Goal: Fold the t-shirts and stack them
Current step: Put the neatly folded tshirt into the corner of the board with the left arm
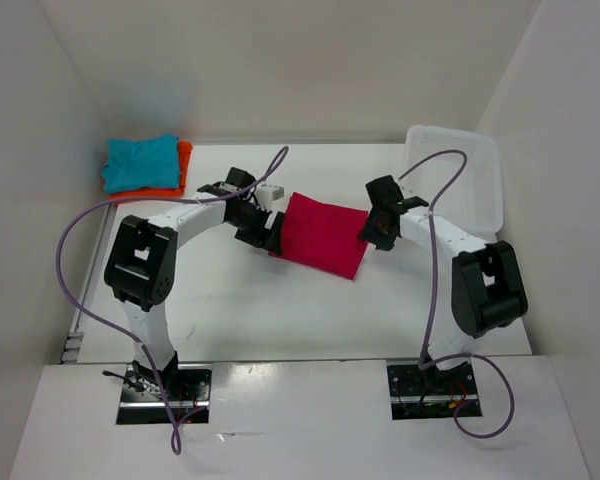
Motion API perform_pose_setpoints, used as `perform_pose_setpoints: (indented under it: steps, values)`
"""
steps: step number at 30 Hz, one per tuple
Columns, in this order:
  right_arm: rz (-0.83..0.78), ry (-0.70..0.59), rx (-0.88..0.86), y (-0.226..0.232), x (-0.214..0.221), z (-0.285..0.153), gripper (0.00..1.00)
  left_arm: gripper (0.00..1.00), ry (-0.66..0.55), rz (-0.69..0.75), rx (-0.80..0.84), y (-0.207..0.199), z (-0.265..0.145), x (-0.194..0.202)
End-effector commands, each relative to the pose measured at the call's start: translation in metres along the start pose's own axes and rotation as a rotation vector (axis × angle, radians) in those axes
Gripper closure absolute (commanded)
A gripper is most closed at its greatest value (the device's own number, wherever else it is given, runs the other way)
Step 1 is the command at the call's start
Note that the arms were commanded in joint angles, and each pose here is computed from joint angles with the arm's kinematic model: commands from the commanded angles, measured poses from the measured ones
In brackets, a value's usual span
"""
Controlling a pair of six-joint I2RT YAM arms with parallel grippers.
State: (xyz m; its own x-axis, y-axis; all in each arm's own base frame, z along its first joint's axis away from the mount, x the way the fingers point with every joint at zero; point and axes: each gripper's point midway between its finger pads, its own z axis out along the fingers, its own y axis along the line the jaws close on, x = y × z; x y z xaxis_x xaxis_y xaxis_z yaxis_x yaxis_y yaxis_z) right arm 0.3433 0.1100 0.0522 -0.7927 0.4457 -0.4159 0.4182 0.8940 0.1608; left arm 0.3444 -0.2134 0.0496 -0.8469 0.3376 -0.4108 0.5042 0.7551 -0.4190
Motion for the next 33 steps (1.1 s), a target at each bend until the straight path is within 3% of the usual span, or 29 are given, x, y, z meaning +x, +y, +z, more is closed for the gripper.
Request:
perform_pose_setpoints:
  steps: [1, 3, 9, 11, 13, 16, 20, 28, 33]
  values:
    - [0.024, -0.083, -0.036, 0.002, -0.024, -0.034, 0.54, 0.1, -0.064, 0.063, -0.009, -0.012, -0.025, -0.031]
    - [0.023, -0.054, -0.08, 0.009, -0.016, -0.03, 0.46, 0.1, -0.113, 0.078, -0.043, -0.005, -0.023, -0.046]
    - [0.026, -0.018, -0.204, 0.037, -0.011, -0.014, 0.42, 0.08, -0.211, 0.117, -0.057, 0.002, -0.015, -0.089]
    - [0.021, 0.023, -0.21, 0.041, -0.004, -0.002, 0.37, 0.08, -0.214, 0.104, -0.079, 0.011, -0.005, -0.094]
    - [0.025, 0.062, -0.174, 0.036, 0.006, 0.011, 0.26, 0.08, -0.192, 0.093, -0.079, 0.017, 0.008, -0.092]
    - [0.059, 0.074, -0.092, 0.021, 0.013, 0.024, 0.26, 0.08, -0.187, 0.065, -0.076, 0.021, 0.016, -0.092]
    - [0.095, 0.146, -0.028, -0.002, 0.031, 0.046, 0.41, 0.08, -0.141, 0.029, -0.079, 0.026, 0.034, -0.072]
    - [0.036, 0.21, -0.095, 0.015, 0.03, 0.06, 0.9, 0.08, -0.108, -0.004, -0.058, 0.023, 0.038, -0.053]
    - [-0.045, 0.238, -0.205, 0.035, 0.034, 0.053, 1.0, 0.08, -0.107, -0.038, -0.051, 0.025, 0.017, -0.047]
